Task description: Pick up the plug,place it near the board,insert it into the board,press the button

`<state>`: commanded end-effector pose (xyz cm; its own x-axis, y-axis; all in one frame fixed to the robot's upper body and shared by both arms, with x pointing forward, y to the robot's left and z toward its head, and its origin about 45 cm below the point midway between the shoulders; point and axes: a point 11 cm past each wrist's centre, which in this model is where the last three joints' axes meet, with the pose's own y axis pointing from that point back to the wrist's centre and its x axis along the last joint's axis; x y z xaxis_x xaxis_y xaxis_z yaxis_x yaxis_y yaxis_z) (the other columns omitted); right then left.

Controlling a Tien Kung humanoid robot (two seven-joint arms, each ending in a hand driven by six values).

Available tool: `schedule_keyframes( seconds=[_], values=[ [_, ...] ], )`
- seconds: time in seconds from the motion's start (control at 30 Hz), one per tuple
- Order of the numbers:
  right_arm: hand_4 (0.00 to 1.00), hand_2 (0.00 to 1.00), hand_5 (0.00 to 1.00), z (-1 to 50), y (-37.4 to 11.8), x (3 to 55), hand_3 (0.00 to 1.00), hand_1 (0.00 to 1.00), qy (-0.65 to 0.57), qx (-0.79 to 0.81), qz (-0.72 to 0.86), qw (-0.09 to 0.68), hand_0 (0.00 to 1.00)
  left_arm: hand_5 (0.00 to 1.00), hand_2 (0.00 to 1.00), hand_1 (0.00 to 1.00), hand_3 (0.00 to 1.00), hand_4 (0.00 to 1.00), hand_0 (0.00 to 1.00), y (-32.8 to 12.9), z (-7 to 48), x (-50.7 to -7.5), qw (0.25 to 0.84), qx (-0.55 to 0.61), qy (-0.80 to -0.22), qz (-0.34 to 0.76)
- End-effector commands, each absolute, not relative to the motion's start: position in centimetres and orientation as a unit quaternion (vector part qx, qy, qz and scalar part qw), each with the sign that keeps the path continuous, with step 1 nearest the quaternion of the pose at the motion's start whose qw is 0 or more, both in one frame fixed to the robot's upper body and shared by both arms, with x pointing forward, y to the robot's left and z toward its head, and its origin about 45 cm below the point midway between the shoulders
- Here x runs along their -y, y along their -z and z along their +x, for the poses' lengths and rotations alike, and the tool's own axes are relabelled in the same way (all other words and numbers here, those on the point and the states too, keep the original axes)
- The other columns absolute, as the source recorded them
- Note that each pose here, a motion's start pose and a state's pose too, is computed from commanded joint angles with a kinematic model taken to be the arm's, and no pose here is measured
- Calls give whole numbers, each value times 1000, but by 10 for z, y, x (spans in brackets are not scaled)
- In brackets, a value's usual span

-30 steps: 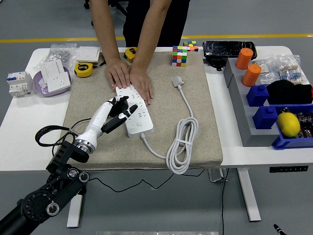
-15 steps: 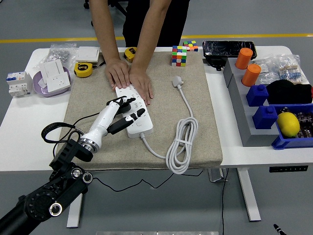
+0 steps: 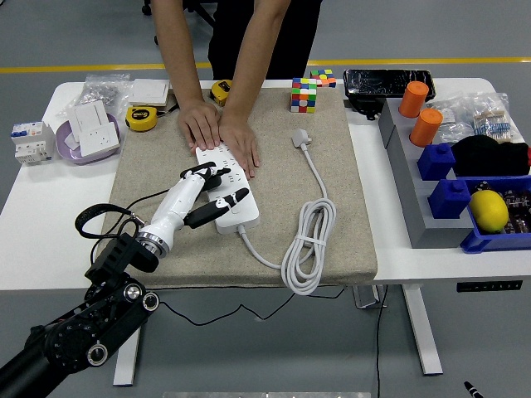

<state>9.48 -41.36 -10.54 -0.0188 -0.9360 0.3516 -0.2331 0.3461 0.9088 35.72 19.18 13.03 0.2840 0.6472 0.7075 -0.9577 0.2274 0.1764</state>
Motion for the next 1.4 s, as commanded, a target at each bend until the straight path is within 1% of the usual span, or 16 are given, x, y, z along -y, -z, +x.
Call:
schedule_keyframes(
  seconds=[0.43, 0.7, 0.73, 0.83, 0.9, 0.93, 1.1, 1.13, 1.3, 1.33, 1.4],
  values=[
    [998, 728, 998, 95, 105, 414, 756, 736, 335, 631, 464, 524, 803, 998, 868, 939, 868, 998, 998, -142, 360, -191, 736, 278, -540, 298],
    [998, 728, 998, 95, 105, 414, 756, 735, 335, 632, 462, 524, 802, 998, 854, 932, 859, 998, 995, -180, 354, -169, 740, 323, -538, 242],
    [998, 728, 998, 96, 105, 415, 756, 736, 335, 632, 463, 524, 802, 974, 835, 907, 845, 998, 957, -185, 352, -164, 742, 328, -535, 235],
    [998, 728, 998, 97, 105, 415, 756, 736, 334, 633, 463, 523, 802, 974, 835, 907, 845, 998, 957, -200, 344, -153, 742, 348, -523, 235],
    [998, 728, 998, 98, 104, 415, 756, 736, 334, 634, 463, 522, 802, 974, 835, 907, 845, 998, 957, -202, 339, -148, 738, 360, -509, 259],
    [998, 728, 998, 98, 104, 415, 756, 736, 334, 634, 463, 522, 803, 408, 477, 437, 844, 756, 432, -203, 337, -146, 736, 366, -499, 274],
    [998, 728, 998, 98, 104, 415, 756, 736, 334, 634, 463, 522, 803, 408, 477, 437, 844, 756, 432, -187, 332, -147, 720, 373, -453, 371],
    [998, 728, 998, 98, 104, 415, 756, 735, 334, 635, 463, 521, 802, 185, 166, 68, 878, 535, 194, -184, 332, -149, 717, 370, -450, 382],
    [998, 728, 998, 98, 104, 415, 756, 735, 334, 635, 462, 522, 802, 185, 166, 68, 878, 535, 194, -175, 331, -153, 714, 353, -434, 420],
    [998, 728, 998, 98, 104, 415, 756, 736, 334, 635, 462, 522, 803, 69, 148, 49, 870, 506, 161, -174, 331, -153, 715, 351, -432, 424],
    [998, 728, 998, 98, 104, 415, 756, 736, 334, 635, 462, 522, 803, 69, 148, 49, 870, 506, 161, -170, 331, -153, 716, 345, -426, 432]
  ],
)
